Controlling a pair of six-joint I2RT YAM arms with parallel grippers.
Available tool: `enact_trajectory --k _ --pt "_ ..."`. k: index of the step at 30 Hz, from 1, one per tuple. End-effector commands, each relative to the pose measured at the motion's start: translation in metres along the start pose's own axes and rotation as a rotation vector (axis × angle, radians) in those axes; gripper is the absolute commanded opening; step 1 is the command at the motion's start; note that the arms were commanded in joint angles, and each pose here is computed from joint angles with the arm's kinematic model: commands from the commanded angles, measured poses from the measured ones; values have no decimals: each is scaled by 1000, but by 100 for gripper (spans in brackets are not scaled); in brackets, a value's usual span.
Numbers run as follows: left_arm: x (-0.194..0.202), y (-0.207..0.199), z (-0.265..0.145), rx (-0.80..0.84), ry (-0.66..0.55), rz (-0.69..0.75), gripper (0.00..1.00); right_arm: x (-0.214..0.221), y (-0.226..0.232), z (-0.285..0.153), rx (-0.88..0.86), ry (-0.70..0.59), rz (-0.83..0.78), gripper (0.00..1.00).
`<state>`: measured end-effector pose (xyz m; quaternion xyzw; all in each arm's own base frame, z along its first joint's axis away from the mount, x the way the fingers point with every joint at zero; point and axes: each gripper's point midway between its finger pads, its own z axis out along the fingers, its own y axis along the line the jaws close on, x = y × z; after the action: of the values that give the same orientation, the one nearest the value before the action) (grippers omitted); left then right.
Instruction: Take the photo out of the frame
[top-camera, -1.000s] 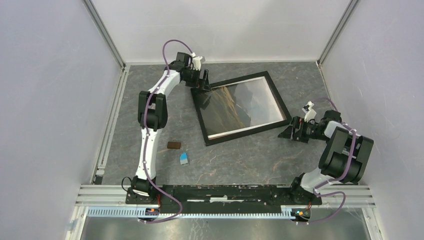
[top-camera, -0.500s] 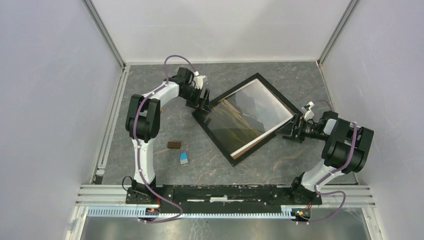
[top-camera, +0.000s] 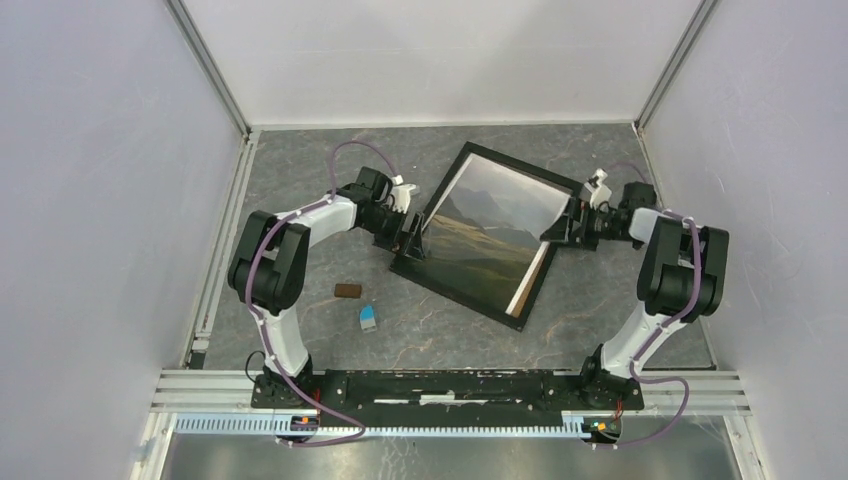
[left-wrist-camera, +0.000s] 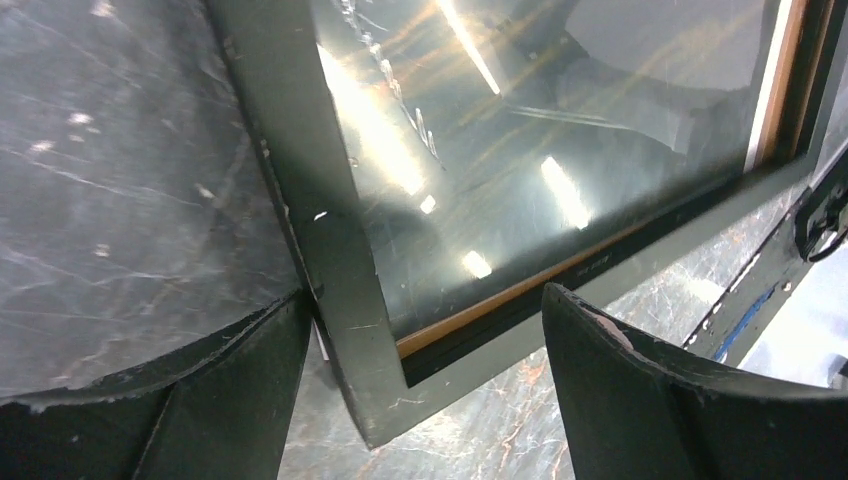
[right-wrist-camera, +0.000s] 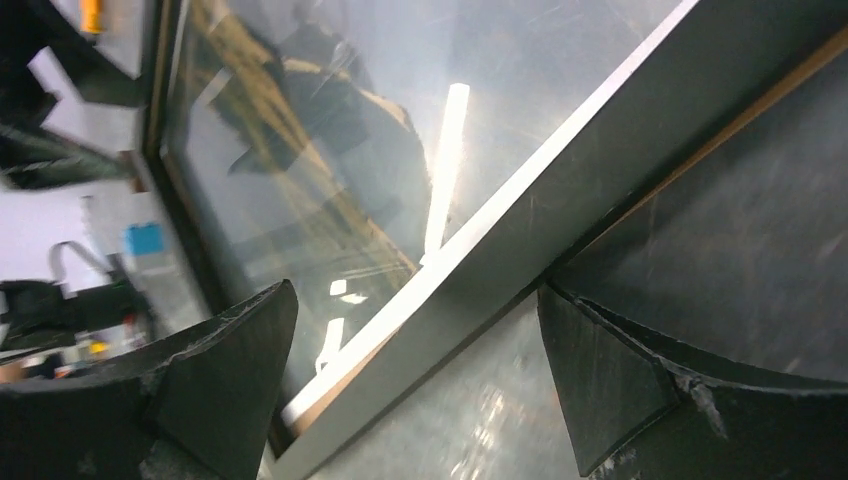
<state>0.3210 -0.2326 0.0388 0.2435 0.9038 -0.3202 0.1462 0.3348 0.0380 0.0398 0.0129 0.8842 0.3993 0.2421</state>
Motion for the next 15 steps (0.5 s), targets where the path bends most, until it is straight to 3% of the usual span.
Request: enact_trajectory --k 1,8,15 --pt "13 -39 9 99 10 43 90 3 -43 32 237 87 -97 98" --pt "42 -65 8 167 54 28 89 -16 -31 70 230 123 -172 98" --pt "69 -68 2 167 93 11 89 13 -21 88 204 185 -171 98"
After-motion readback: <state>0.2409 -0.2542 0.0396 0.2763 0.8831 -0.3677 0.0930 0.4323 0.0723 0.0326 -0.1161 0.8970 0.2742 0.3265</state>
